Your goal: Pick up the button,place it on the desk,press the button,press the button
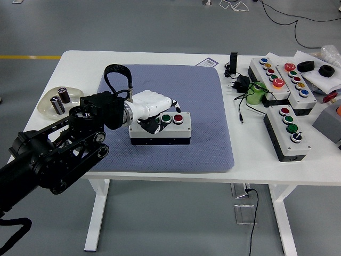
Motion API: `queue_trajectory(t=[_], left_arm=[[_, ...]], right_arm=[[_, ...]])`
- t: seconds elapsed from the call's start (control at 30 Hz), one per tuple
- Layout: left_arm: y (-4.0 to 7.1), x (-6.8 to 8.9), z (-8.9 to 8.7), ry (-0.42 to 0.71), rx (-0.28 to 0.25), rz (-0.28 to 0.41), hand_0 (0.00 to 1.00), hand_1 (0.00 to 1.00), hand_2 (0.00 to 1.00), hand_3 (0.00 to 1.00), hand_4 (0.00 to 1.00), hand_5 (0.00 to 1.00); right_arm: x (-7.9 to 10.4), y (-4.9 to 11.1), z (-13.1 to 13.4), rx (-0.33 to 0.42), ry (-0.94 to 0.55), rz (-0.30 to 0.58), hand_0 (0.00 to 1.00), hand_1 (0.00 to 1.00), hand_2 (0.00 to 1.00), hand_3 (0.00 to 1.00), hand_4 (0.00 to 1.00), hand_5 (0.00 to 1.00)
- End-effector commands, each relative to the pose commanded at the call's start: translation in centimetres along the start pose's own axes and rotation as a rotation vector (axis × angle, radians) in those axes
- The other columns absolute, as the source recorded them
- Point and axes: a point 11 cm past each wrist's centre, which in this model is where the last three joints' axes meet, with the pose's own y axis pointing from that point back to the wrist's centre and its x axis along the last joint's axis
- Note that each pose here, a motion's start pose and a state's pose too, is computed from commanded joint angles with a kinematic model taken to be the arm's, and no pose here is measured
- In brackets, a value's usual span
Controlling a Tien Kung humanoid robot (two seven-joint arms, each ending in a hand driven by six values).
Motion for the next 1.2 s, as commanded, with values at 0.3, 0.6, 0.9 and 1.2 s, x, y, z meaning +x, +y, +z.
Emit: queue_trajectory(t=[0.3, 0.6, 0.9, 1.2], left_arm=[[-0.5, -1.0, 0.0, -0.001, 0.007, -0.034, 0.002, 0.002, 0.05, 0.824, 0.513, 0.002], [-0.7, -2.2, 0.1, -0.012, 0.011, -0.081, 0.002, 0.002, 0.05, 0.824, 0.514, 0.002], [-0.3, -1.2, -0.3, 0.013, 0.019, -0.04, 0.002, 0.002, 0.051, 0.824, 0.519, 0.002], [1.2, -0.7, -1.9, 0.071, 0.03, 0.005, 0.002, 0.002, 0.052, 0.822, 0.519, 0.002]], right_arm=[[0.0, 0.0, 0.0, 0.001, 0.001, 0.0, 0.662, 0.583, 0.627, 0.651, 0.294, 0.294], [0.0, 0.0, 0.0, 0.0, 0.001, 0.0, 0.663, 0.583, 0.627, 0.651, 0.294, 0.293], [0.0, 0.0, 0.2, -0.004, 0.003, 0.0, 0.663, 0.583, 0.627, 0.651, 0.293, 0.294], [0.1, 0.0, 0.4, -0.008, 0.001, 0.001, 0.663, 0.583, 0.627, 0.651, 0.294, 0.295]])
